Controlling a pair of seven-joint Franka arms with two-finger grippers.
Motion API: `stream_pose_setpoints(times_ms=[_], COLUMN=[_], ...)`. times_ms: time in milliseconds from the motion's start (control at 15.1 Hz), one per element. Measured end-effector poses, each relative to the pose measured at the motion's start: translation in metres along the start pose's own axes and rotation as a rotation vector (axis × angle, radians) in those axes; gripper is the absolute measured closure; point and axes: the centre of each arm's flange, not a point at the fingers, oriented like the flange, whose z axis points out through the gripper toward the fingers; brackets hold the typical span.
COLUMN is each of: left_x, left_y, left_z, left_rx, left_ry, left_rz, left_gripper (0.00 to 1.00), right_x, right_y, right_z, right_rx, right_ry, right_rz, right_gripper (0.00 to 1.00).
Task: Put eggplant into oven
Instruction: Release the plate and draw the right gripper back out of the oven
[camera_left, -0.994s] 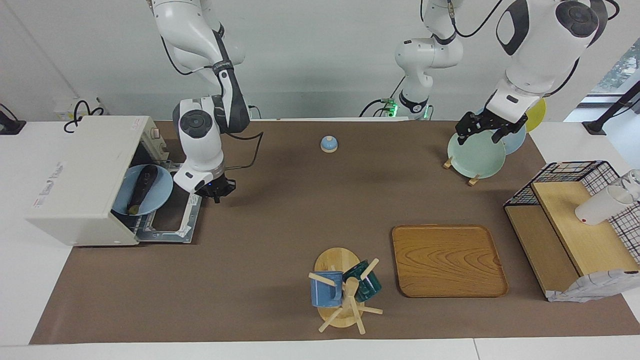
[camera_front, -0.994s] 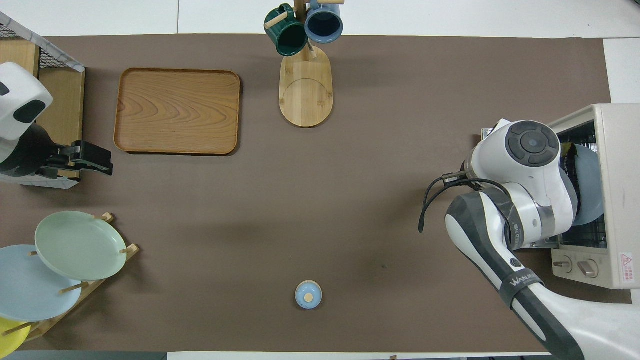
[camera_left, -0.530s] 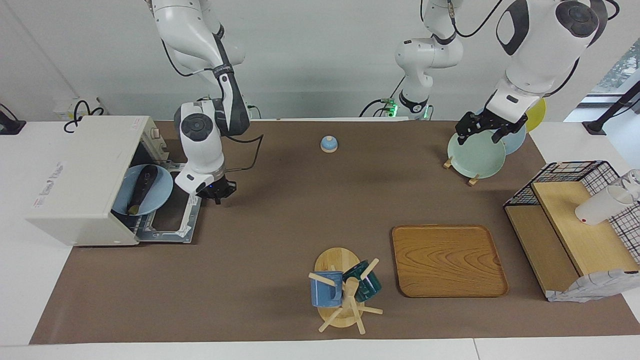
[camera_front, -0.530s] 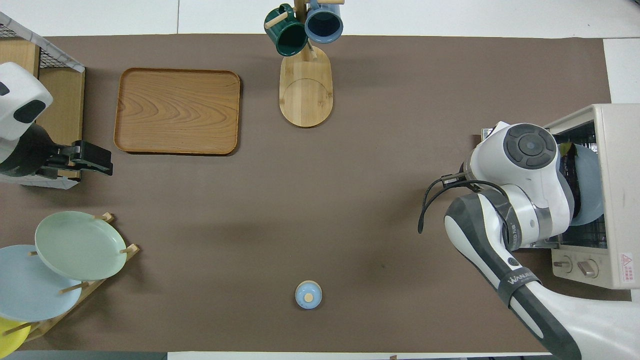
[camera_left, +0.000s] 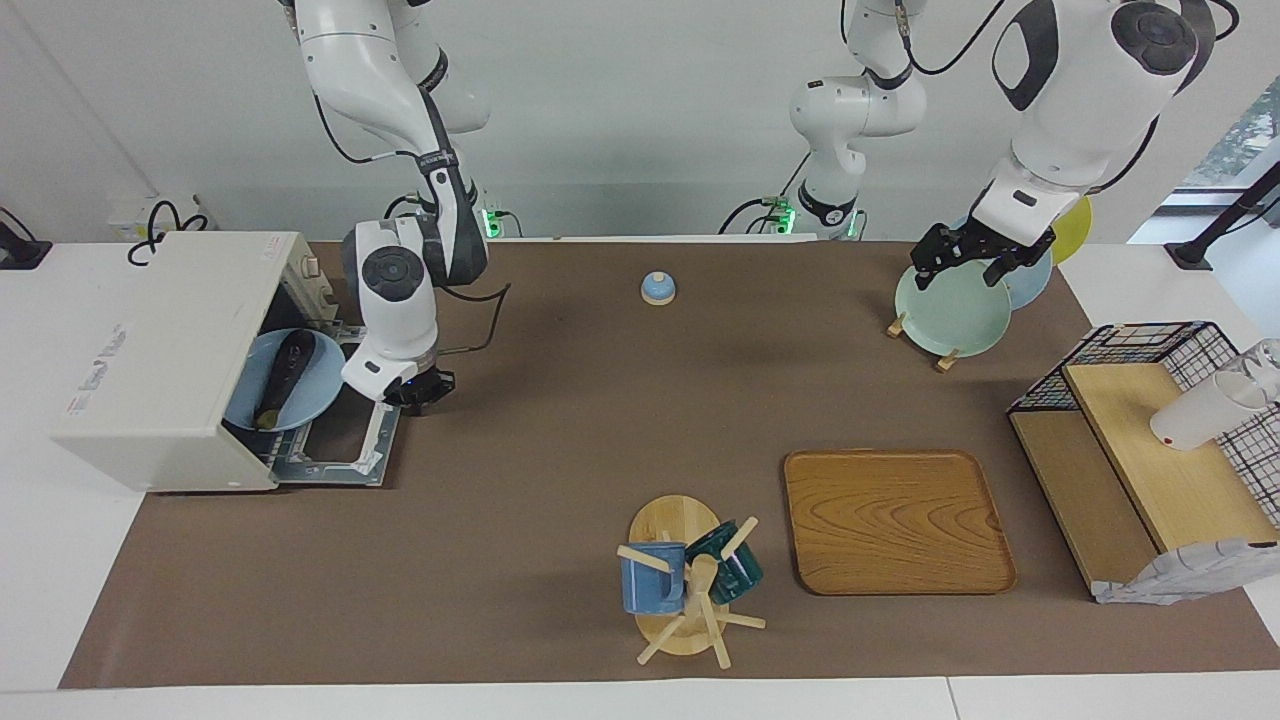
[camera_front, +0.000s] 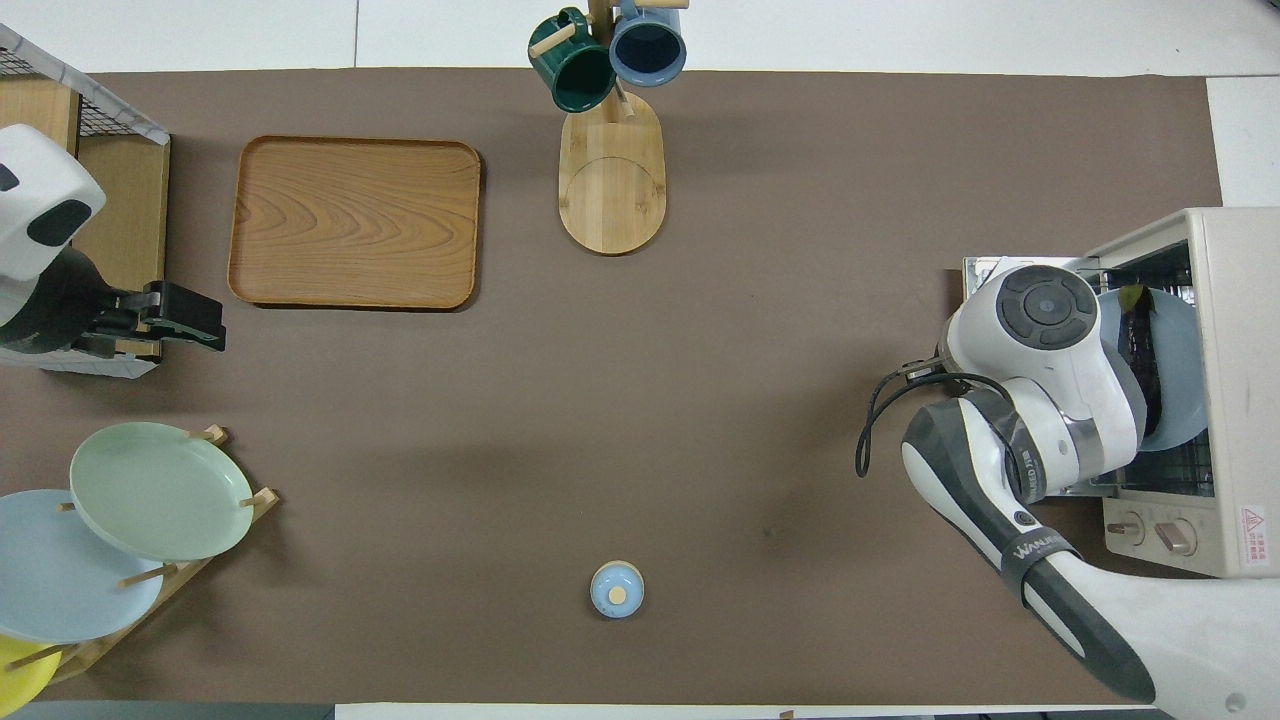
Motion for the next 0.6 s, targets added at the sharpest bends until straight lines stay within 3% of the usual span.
stream_pose_setpoints(times_ms=[265,596], left_x=[0.000,0.000], left_y=[0.000,0.000], left_z=[0.000,0.000], left_rx=[0.000,0.000], left_ry=[0.000,0.000], left_rz=[0.000,0.000], left_gripper=[0.00,0.00], right_x=[0.001,0.012], right_y=[-0.001,0.006], right_z=[-0.001,-0.045], right_rx=[-0.083,-0.126], right_ry=[0.003,-0.084], right_rz=[-0.083,-0.176], right_gripper=[0.99,0.99])
